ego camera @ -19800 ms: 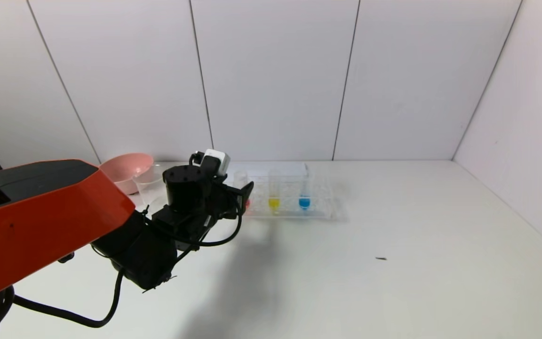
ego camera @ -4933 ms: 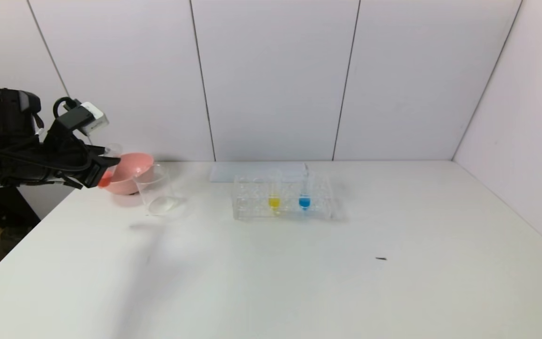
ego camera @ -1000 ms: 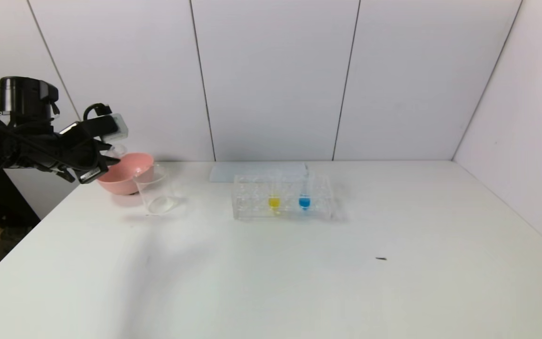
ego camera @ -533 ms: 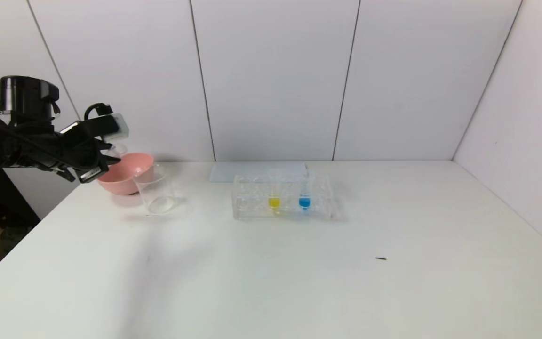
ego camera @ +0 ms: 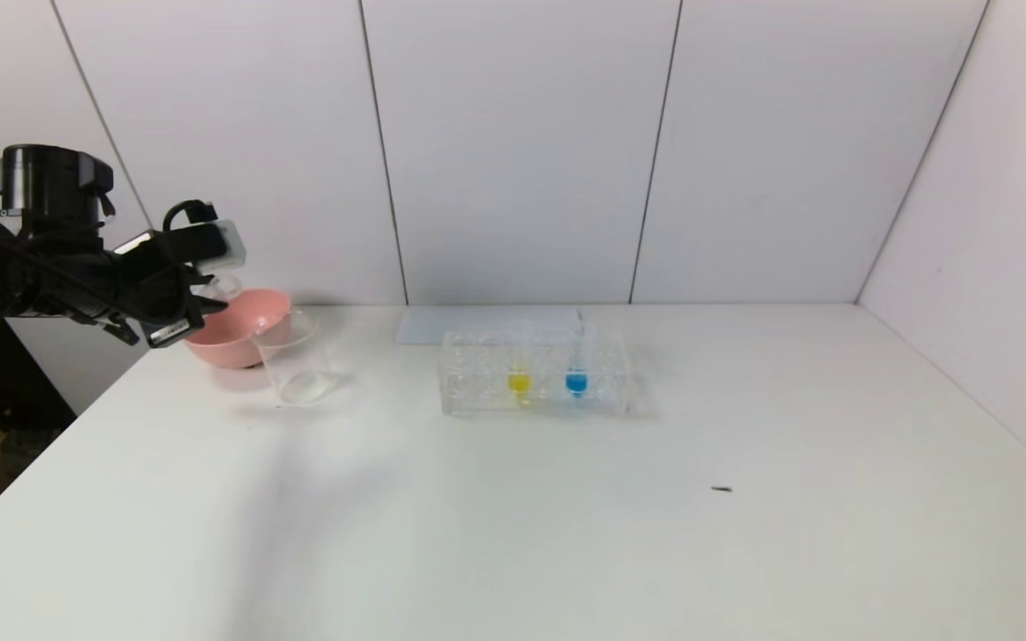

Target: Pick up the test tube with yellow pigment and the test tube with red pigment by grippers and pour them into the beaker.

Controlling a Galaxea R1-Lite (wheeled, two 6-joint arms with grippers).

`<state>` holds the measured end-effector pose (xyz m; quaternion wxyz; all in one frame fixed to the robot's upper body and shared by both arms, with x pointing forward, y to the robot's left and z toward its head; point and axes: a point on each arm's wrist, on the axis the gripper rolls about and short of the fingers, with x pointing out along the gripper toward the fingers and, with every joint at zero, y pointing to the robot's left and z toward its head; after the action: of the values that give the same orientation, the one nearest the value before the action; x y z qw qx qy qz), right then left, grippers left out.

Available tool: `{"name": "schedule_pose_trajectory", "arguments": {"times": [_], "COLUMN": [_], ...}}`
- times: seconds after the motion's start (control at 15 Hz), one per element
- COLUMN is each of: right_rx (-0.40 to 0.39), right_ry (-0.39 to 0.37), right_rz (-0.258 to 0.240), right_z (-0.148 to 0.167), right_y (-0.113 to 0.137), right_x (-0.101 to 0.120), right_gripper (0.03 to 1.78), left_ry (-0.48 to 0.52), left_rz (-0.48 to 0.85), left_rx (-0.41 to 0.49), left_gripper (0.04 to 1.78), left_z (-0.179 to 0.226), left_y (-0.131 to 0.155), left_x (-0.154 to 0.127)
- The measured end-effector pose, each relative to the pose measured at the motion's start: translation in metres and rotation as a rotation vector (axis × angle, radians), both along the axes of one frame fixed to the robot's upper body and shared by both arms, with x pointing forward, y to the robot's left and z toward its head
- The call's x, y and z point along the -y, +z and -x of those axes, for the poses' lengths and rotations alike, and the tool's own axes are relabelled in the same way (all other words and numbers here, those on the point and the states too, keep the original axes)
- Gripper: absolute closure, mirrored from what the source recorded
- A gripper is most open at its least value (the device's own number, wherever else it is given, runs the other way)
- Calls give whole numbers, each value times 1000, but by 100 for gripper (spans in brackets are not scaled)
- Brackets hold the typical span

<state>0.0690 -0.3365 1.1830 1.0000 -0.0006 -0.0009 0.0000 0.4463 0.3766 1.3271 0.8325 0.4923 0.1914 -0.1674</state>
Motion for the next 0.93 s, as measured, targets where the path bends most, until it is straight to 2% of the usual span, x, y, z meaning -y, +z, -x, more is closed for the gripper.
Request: {"name": "schedule_pose_trajectory", "arguments": {"times": [0.33, 0.67, 0.93], "right_rx": [0, 0, 0], "right_ry": [0, 0, 0], "right_rz": [0, 0, 0], "right_z": [0, 0, 0], "right_y": [0, 0, 0], "right_x": [0, 0, 0], "right_gripper": [11, 11, 11], "left_ry": [-17, -42, -57], "left_rz": [-11, -31, -45], "left_rx": [-82, -77, -106], "left_gripper": [138, 138, 138], "left_z": [3, -1, -2], "left_y": [1, 2, 2], "left_x": [1, 5, 6]}}
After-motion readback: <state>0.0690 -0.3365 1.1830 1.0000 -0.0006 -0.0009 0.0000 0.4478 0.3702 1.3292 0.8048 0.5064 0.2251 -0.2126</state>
